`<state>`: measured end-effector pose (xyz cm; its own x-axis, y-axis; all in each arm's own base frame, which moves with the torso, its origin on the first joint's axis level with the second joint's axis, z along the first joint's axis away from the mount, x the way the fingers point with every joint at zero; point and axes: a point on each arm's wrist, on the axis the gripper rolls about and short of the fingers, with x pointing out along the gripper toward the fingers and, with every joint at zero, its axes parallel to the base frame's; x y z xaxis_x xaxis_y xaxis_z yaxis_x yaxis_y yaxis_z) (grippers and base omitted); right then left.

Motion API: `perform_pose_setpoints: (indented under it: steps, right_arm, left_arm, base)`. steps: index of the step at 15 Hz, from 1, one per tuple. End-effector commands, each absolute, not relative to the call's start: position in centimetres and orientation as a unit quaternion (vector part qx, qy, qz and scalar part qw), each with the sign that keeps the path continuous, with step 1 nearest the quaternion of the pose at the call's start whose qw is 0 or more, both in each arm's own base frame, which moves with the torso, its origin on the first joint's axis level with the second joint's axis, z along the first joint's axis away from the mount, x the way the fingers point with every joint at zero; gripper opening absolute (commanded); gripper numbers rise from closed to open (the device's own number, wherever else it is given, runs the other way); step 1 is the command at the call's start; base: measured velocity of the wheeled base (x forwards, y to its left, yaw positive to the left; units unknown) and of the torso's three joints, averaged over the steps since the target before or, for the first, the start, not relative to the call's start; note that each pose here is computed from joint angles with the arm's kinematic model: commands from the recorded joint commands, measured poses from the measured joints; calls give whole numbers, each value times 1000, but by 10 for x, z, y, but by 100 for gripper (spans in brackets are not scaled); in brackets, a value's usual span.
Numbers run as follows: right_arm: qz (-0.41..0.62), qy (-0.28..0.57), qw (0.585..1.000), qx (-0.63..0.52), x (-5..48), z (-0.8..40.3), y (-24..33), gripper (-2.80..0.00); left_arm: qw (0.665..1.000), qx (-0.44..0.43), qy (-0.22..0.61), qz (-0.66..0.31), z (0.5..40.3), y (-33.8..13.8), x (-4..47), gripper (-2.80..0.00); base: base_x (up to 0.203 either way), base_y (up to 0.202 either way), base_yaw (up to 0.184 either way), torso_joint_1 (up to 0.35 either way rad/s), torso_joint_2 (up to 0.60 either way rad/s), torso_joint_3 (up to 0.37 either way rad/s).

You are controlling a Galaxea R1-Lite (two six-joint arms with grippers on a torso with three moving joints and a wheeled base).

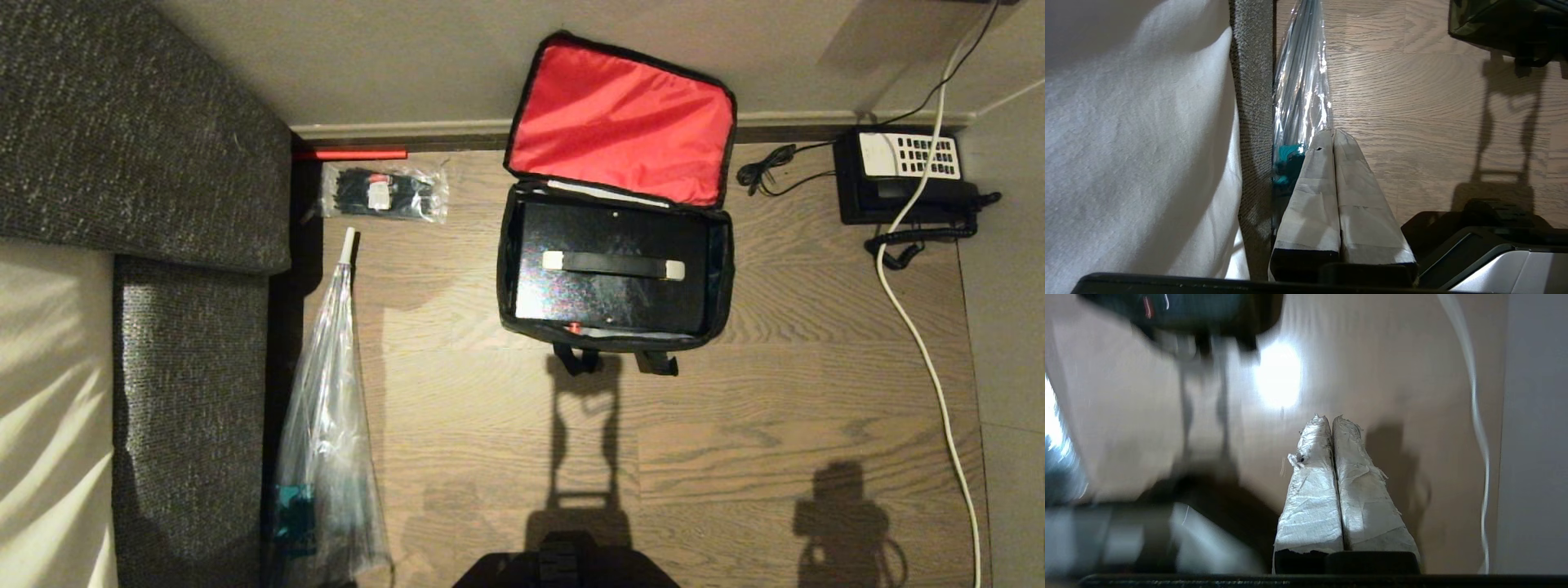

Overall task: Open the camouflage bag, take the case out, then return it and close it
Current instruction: Grip the handle

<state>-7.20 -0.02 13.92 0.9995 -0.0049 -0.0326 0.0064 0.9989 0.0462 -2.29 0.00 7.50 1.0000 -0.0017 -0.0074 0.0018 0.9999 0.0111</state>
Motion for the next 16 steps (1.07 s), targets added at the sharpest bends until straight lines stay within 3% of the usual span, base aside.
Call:
perform_pose_setpoints:
  steps: [1,5,7,11,16]
  right_arm:
    - [-1,65,997,35,-95,138,0,-280]
    - [40,105,992,48,-101,140,2,-280]
    - [42,152,985,73,-84,163,1,-280]
    - [51,254,963,75,10,221,3,-280]
    - [90,333,938,-5,151,233,17,-280]
  left_arm:
    - [1000,6,3,-1,75,0,-23,-280]
    - [1000,7,4,-1,75,0,-23,-280]
    - [1000,7,4,-1,75,0,-23,-280]
    - [1000,5,4,-1,75,0,-23,-280]
    - [1000,5,4,-1,75,0,-23,-280]
  base:
    - [0,0,0,0,0,0]
    - [0,0,0,0,0,0]
    - [0,0,0,0,0,0]
    - [0,0,0,0,0,0]
    - [0,0,0,0,0,0]
